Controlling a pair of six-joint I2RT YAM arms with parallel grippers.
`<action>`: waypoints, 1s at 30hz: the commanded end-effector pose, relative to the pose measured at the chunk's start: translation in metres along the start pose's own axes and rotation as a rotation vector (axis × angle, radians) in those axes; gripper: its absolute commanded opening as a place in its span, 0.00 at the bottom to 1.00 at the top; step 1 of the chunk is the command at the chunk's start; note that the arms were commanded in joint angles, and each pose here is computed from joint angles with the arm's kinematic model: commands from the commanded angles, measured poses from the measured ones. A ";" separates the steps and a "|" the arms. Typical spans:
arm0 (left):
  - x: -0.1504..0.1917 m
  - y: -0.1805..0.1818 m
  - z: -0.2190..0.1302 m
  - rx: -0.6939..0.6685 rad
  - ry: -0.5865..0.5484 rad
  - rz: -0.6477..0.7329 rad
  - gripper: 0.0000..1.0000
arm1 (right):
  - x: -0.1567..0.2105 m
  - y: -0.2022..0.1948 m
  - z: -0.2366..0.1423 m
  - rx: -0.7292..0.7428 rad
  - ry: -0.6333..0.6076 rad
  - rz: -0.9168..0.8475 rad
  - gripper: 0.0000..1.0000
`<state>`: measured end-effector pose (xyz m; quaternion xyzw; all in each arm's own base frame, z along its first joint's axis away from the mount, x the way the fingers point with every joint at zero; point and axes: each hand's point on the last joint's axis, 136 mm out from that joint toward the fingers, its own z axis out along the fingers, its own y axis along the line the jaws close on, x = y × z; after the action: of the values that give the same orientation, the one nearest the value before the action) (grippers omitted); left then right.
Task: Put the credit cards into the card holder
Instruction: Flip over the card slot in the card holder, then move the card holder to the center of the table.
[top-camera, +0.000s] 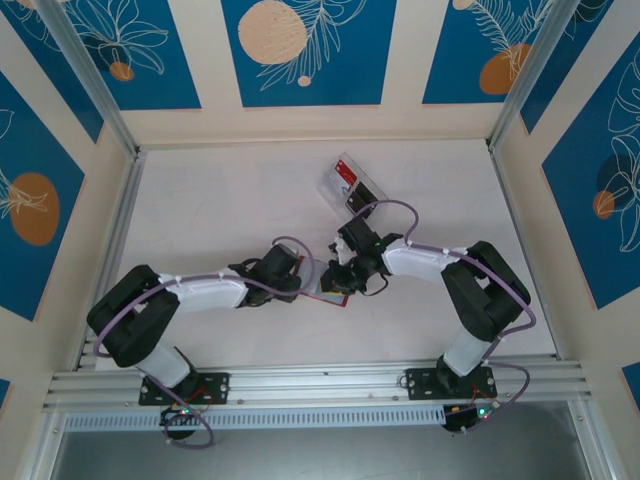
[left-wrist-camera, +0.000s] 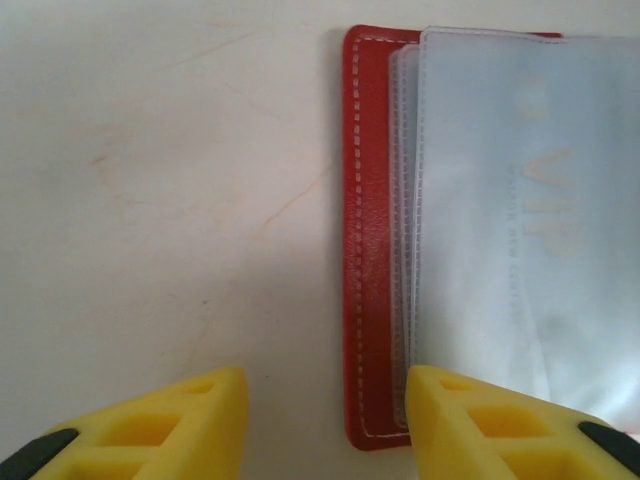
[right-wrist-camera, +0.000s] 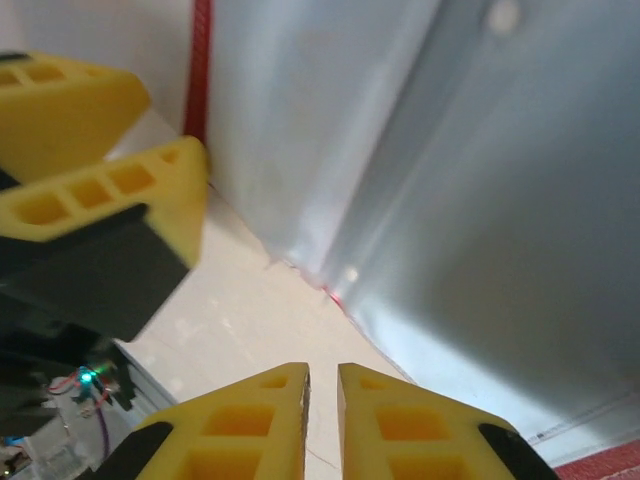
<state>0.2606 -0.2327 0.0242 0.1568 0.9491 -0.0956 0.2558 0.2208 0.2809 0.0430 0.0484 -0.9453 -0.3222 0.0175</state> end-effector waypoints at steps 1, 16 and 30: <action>-0.002 -0.020 -0.005 0.116 0.019 0.034 0.45 | 0.013 -0.023 0.002 0.084 0.019 0.038 0.16; 0.021 -0.031 -0.033 0.115 0.020 -0.015 0.40 | -0.014 -0.043 -0.036 0.140 -0.046 0.003 0.20; -0.060 -0.053 -0.043 0.252 -0.032 -0.060 0.45 | -0.074 -0.045 -0.066 0.308 -0.160 -0.005 0.25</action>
<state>0.2710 -0.2741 0.0963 0.1367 0.9327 -0.1985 0.2682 0.2992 0.2242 0.0854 0.0352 -0.9689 -0.2280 -0.0897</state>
